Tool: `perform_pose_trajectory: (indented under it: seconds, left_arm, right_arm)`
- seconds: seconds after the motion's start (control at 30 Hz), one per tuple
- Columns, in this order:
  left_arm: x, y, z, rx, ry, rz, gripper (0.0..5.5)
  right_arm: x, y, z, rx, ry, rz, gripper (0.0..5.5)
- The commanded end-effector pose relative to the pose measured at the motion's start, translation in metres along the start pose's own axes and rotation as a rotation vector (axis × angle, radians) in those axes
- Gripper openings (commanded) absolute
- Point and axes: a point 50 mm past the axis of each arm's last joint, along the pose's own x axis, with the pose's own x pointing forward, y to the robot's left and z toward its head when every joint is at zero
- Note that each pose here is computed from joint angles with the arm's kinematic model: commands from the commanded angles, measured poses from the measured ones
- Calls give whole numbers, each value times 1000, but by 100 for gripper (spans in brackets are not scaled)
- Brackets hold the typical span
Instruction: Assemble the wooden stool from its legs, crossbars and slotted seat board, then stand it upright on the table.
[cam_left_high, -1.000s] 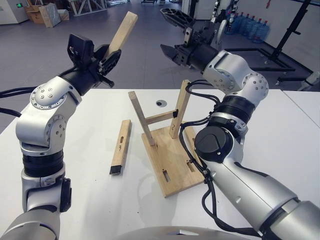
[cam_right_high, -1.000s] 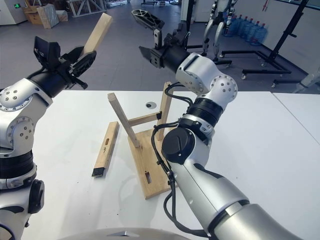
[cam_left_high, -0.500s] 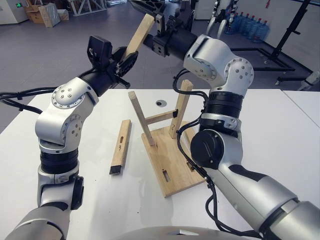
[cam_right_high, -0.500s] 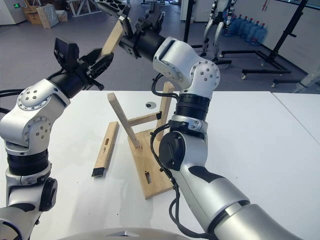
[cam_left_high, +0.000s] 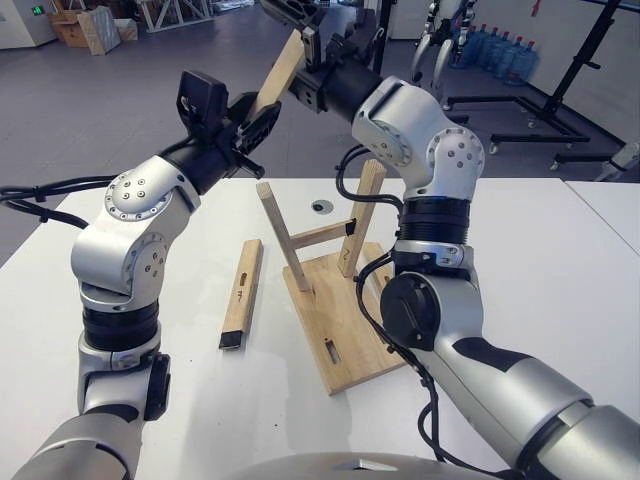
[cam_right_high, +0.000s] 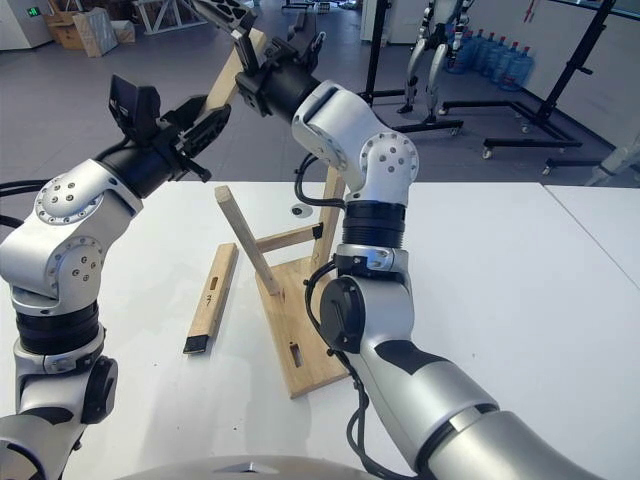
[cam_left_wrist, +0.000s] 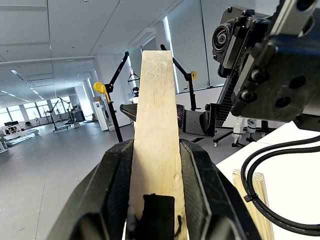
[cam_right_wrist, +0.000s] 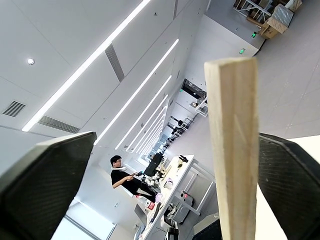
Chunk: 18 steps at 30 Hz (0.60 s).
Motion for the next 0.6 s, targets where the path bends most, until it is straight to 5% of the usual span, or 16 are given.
perform_pose_trajectory:
  seconds: [0.03, 0.6]
  left_arm:
    - [-1, -2, -4, -8, 20, -5, 127]
    - [-2, -2, -5, -9, 22, -1, 127]
  right_arm:
    - [6, -9, -18, 60, 31, -6, 465]
    - [3, -15, -5, 13, -42, -50, 148]
